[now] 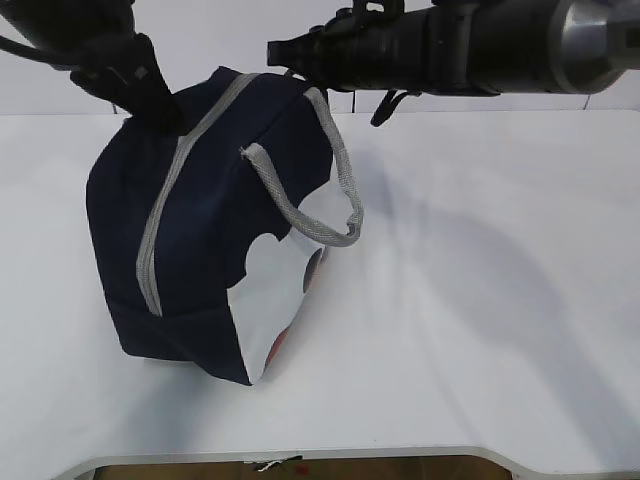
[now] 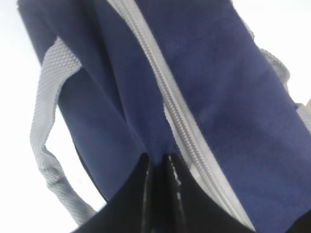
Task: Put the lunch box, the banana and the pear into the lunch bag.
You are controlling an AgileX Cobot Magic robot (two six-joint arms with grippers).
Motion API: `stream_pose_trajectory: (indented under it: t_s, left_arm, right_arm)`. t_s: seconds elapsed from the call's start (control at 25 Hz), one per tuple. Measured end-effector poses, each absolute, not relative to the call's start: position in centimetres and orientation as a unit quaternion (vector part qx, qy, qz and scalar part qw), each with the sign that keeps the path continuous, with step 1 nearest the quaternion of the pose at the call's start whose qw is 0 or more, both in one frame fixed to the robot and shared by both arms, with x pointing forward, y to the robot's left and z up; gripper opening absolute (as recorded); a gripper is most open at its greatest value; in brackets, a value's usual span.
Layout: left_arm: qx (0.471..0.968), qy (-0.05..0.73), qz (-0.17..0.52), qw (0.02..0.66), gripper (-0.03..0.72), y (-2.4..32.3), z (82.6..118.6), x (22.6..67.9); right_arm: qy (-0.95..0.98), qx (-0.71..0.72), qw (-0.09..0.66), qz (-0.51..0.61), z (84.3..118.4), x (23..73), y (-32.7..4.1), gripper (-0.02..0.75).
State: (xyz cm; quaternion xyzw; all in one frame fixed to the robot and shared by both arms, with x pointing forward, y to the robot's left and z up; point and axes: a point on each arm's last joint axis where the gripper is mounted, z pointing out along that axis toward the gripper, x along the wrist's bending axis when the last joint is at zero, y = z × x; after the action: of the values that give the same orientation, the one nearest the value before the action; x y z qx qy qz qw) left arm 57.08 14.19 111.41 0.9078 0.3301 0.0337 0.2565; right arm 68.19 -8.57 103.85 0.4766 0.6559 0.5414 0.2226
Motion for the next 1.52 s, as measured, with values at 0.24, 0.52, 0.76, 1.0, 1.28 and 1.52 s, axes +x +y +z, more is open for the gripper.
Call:
stream_pose_trajectory:
  t_s: [0.24,0.52,0.76,1.0,1.28,1.52]
  left_arm:
    - [0.908,0.33,0.033,0.255,0.019,14.2,111.5,57.0]
    - [0.909,0.329,0.031,0.252,0.019,14.3,111.4,57.0]
    - [0.911,0.328,0.027,0.249,0.019,14.3,111.4,56.9]
    - [0.911,0.328,0.027,0.249,0.019,14.3,111.4,56.9]
    - [0.911,0.328,0.028,0.249,0.019,14.3,111.4,56.9]
    - [0.911,0.328,0.028,0.249,0.019,14.3,111.4,56.9]
  right_arm:
    - [0.65,0.501,0.212,0.531,102.3,68.8,-8.7,0.017]
    - [0.654,0.512,0.204,0.518,100.7,68.8,-8.8,0.017]
    - [0.656,0.517,0.196,0.514,100.2,68.6,-8.9,0.017]
    - [0.657,0.518,0.194,0.512,99.9,68.7,-8.9,0.017]
    - [0.659,0.518,0.191,0.511,99.5,68.8,-8.8,0.017]
    - [0.659,0.518,0.191,0.511,99.5,68.8,-8.8,0.017]
